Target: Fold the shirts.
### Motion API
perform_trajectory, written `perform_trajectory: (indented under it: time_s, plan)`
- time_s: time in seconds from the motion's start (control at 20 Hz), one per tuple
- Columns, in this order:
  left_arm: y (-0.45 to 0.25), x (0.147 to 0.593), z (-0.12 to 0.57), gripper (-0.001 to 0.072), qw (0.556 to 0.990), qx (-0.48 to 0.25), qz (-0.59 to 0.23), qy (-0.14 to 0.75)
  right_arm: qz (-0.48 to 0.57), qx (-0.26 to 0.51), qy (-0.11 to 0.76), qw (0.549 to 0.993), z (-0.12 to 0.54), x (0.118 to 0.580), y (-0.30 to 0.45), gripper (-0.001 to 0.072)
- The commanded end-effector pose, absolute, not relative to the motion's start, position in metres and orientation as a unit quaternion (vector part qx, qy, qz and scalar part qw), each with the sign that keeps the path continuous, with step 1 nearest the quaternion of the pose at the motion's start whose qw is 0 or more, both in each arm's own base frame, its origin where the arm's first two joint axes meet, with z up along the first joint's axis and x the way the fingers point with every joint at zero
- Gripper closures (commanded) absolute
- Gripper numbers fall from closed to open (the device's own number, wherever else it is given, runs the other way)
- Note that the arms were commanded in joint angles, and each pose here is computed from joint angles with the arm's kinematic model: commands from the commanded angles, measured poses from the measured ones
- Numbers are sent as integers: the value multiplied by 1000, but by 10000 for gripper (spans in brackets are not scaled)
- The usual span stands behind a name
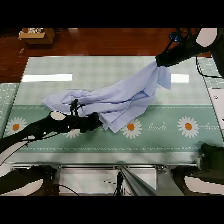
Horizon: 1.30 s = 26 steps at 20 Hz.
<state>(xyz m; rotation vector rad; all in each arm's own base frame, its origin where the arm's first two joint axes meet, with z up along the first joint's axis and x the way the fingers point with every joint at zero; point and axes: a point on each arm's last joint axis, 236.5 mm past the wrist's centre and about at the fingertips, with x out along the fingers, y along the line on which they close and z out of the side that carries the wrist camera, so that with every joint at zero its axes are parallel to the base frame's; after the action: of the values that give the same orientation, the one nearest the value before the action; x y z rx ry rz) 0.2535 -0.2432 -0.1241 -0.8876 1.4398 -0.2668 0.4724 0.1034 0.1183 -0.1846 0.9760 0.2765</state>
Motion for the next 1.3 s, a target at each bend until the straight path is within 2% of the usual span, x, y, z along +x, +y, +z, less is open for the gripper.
perform_trajectory:
  time_s: [0.0, 0.05, 0.1, 0.25, 0.45, 0.65, 0.85, 1.0, 1.25]
  plan:
    - [-233, 264, -124, 635, 660, -401, -106, 626, 132, -87, 467, 870, 118, 472, 104, 686]
    - [-233, 266, -123, 636, 664, -396, -113, 624, 132, -87, 467, 870, 118, 472, 104, 686]
    - [-234, 267, -122, 691, 667, -391, -119, 622, 132, -87, 467, 870, 118, 472, 104, 686]
    - [-240, 273, -112, 691, 681, -371, -152, 613, 132, -87, 467, 870, 118, 472, 104, 686]
    - [-268, 290, -50, 692, 701, -333, -268, 571, 132, -88, 464, 871, 121, 471, 103, 686]
    - [-267, 338, 91, 693, 771, -332, -344, 422, 133, -91, 425, 891, 158, 465, 101, 686]
    - [-212, 357, 256, 693, 843, -324, -362, 230, 132, -86, 356, 921, 222, 444, 97, 686]
    - [-162, 343, 354, 693, 883, -301, -344, 105, 130, -79, 267, 952, 292, 417, 92, 686]
    - [-99, 285, 483, 693, 929, -221, -286, -77, 110, -55, 52, 991, 432, 345, 73, 686]
